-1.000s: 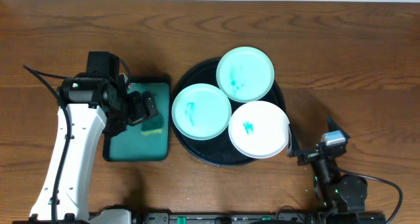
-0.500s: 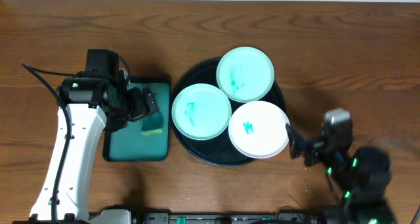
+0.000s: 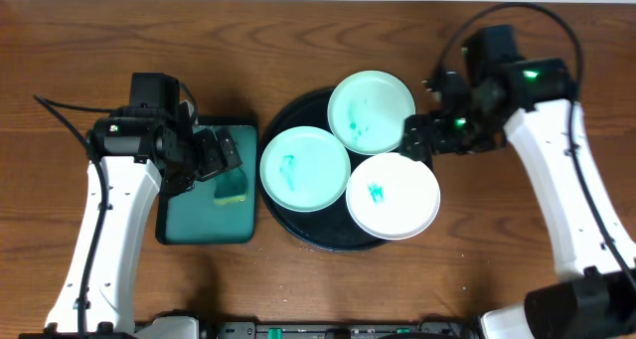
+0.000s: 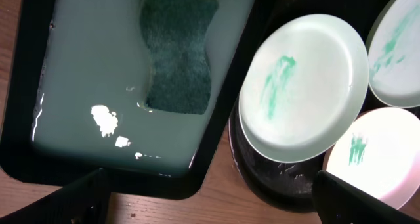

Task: Clean dirty plates on tray and stack at the side
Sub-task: 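Move the left gripper over the sponge in the soapy tray, then reach the right gripper toward the top pale green plate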

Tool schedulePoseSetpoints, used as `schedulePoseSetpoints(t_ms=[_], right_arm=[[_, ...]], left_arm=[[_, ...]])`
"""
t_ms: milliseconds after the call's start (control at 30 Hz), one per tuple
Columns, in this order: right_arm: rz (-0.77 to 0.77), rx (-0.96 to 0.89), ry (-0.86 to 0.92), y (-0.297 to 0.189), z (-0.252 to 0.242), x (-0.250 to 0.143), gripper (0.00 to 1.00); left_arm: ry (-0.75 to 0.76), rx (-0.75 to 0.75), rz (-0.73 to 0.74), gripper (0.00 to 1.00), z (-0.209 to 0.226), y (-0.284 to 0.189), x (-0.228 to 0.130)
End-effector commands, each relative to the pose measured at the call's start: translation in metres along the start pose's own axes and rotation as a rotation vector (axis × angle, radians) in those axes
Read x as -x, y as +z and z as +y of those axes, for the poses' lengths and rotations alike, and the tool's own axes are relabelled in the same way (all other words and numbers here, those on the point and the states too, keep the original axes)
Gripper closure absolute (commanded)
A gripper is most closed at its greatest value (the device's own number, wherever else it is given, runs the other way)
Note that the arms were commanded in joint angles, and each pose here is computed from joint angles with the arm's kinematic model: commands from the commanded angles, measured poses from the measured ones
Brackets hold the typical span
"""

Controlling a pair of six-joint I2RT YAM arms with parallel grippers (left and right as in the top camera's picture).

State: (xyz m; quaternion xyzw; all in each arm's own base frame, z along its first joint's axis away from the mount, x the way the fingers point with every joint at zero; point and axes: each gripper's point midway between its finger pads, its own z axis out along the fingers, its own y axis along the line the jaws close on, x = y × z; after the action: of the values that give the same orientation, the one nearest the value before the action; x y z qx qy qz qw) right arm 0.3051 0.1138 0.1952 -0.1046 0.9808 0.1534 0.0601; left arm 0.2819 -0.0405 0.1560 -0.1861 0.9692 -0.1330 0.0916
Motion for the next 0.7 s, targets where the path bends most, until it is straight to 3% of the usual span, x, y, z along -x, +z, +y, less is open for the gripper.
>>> schedulePoseSetpoints(t_ms=[0, 300, 333, 367, 500, 533, 567, 633, 667], right_arm=[[-0.033, 0.024, -0.089, -0.003, 0.027, 0.006, 0.01], [-0.024, 0.033, -0.089, 0.000, 0.041, 0.004, 0.01], [-0.022, 0.033, -0.088, 0.000, 0.041, 0.003, 0.01], [-0.021, 0.033, -0.087, 0.000, 0.041, 0.003, 0.01], [-0.011, 0.032, -0.085, 0.000, 0.041, 0.000, 0.01], [-0.009, 0.032, -0.084, 0.000, 0.041, 0.000, 0.01], [-0.007, 0.031, -0.083, 0.000, 0.041, -0.001, 0.01], [-0.004, 0.031, -0.083, 0.000, 0.041, -0.001, 0.01], [-0.004, 0.031, -0.083, 0.000, 0.041, -0.001, 0.01]], left_arm=[[-0.003, -0.002, -0.009, 0.02, -0.002, -0.003, 0.003], [-0.003, -0.002, -0.009, 0.02, -0.002, -0.003, 0.003], [-0.003, -0.002, -0.009, 0.18, -0.002, -0.003, 0.003], [-0.001, -0.001, -0.009, 0.90, -0.002, -0.003, 0.003], [-0.001, -0.001, -0.013, 0.93, -0.002, -0.003, 0.004], [-0.001, -0.001, -0.013, 0.75, -0.002, -0.003, 0.004], [-0.002, -0.004, -0.011, 0.44, -0.003, -0.003, 0.003], [0.015, -0.001, -0.006, 0.93, -0.002, -0.003, 0.002], [0.017, -0.001, -0.006, 0.93, -0.002, -0.003, 0.002]])
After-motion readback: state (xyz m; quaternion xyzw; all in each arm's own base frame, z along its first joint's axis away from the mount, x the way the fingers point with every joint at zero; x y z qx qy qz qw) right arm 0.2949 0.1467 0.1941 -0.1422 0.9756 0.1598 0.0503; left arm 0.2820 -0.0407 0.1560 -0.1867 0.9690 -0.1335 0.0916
